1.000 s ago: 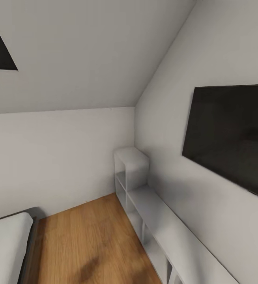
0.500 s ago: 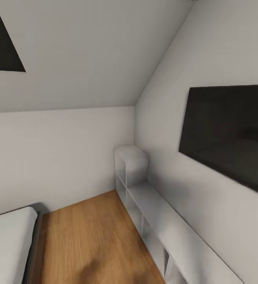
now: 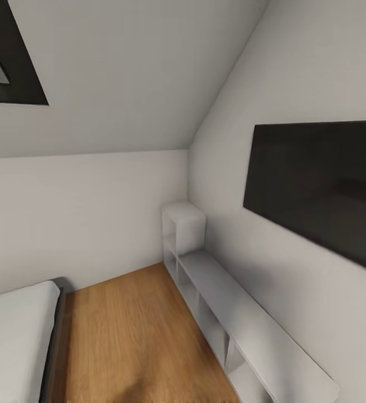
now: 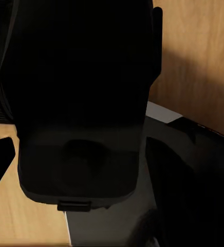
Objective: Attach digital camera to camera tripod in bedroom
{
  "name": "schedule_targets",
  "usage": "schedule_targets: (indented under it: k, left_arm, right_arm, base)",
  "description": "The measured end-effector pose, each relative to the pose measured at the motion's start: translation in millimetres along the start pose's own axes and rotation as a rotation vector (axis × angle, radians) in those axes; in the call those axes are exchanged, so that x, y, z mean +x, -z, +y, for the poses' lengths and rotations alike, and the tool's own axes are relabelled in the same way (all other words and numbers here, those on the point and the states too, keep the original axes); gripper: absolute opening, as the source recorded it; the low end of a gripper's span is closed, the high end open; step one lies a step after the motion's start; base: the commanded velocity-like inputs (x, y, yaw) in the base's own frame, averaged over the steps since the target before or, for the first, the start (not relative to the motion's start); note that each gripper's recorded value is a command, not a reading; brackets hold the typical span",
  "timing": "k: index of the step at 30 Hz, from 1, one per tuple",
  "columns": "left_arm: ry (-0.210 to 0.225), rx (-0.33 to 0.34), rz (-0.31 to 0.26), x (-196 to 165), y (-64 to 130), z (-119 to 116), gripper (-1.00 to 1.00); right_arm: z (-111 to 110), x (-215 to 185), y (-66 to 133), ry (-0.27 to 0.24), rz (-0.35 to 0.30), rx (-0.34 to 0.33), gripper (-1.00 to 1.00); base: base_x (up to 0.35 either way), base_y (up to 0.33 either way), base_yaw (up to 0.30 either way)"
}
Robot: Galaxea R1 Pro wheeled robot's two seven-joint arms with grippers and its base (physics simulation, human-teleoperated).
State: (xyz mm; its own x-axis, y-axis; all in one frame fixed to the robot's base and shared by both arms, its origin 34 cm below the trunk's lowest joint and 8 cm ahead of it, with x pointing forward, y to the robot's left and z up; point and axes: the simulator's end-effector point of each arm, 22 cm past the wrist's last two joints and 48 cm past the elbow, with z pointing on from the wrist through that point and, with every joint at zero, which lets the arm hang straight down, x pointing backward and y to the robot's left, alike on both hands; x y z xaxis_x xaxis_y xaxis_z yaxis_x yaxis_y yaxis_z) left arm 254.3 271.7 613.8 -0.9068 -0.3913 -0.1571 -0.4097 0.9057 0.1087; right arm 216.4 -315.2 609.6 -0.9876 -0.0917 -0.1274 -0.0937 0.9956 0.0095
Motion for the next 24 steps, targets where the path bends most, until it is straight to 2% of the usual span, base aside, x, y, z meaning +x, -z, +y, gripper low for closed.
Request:
schedule_targets:
  k: [14,24]
  left_arm:
    - [0.001,0.002,0.0,0.8,0.3,-1.8,-1.0]
    - [0.005,-0.002,0.0,-0.2,-0.2,1.3,-1.0]
  right_arm:
    - [0.1,0.0,0.0,0.0,0.0,0.0,1.0]
    - [0.1,-1.7,0.0,0.001,-0.008,0.0,1.0]
  base:
    - [-0.322,-0.156,0.012]
    - [-0.311,-0.147,0.195]
